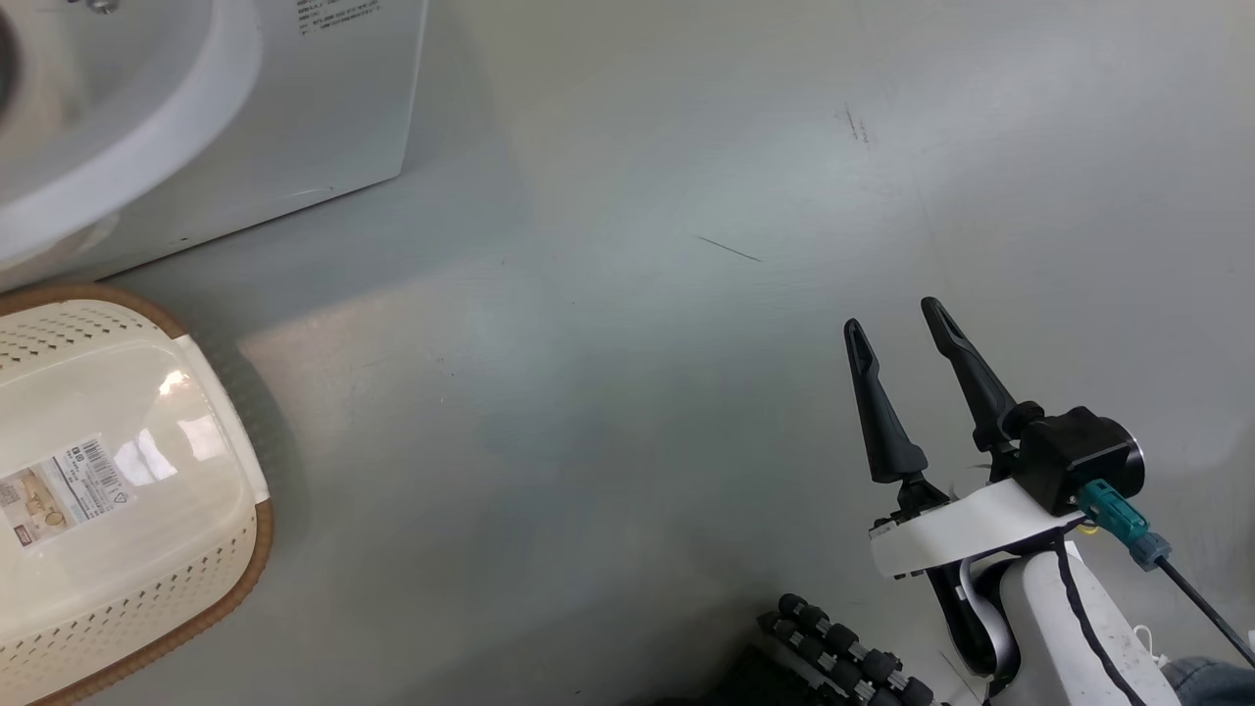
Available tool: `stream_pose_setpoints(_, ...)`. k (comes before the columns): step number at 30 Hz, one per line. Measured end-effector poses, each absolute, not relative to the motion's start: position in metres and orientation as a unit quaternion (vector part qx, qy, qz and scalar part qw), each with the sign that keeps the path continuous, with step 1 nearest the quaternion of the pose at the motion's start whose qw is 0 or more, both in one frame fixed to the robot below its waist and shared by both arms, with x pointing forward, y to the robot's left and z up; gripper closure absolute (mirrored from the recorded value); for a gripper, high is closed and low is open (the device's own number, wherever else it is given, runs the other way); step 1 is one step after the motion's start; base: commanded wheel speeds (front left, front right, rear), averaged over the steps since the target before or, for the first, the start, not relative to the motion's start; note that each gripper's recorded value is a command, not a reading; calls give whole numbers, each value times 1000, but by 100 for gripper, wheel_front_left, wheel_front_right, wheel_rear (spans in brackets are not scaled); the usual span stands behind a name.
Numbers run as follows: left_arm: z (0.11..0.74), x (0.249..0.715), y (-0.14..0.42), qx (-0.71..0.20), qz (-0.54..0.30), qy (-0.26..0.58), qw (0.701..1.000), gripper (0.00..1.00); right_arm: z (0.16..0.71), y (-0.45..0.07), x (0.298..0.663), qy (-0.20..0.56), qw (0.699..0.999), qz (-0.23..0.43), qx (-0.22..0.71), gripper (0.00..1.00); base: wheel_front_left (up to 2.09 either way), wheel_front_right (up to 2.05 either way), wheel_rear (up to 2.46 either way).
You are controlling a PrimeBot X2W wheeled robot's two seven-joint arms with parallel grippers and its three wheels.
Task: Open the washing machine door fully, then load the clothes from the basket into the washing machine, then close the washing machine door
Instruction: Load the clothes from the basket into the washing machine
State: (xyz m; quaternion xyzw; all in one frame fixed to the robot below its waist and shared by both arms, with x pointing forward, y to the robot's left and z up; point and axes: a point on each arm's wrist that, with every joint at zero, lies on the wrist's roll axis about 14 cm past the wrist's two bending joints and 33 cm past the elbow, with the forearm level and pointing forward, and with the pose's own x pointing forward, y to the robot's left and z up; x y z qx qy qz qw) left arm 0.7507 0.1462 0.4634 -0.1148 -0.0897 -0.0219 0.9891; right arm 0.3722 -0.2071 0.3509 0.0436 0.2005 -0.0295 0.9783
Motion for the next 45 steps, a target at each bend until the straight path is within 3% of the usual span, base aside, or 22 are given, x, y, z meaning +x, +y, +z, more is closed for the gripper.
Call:
stream_pose_setpoints(11, 416, 746, 135, -84, -31, -11, 996, 100, 349, -206, 373, 202, 978, -28, 45, 0, 0, 0, 0)
stream_pose_setpoints(12, 412, 745, 136, -83, -30, -3, 996, 96, 349, -206, 373, 202, 978, -28, 45, 0, 0, 0, 0)
stream_pose_setpoints(13, 409, 745, 137, -82, -29, 3, 996, 83, 349, -206, 373, 201, 978, -27, 45, 0, 0, 0, 0)
stream_pose_setpoints(17, 398, 741, 139, -76, -20, 28, 997, 58, 351, -207, 376, 197, 979, -27, 45, 0, 0, 0, 0)
stream_pose_setpoints(18, 398, 741, 139, -76, -20, 28, 997, 45, 351, -207, 376, 197, 979, -27, 45, 0, 0, 0, 0)
stream_pose_setpoints(20, 391, 737, 135, -75, -22, 47, 996, 0, 352, -206, 378, 194, 980, -25, 45, 0, 0, 0, 0)
stream_pose_setpoints(45, 405, 709, 124, -49, -25, 85, 995, 0, 370, -196, 392, 158, 986, 4, 48, 0, 0, 0, 0)
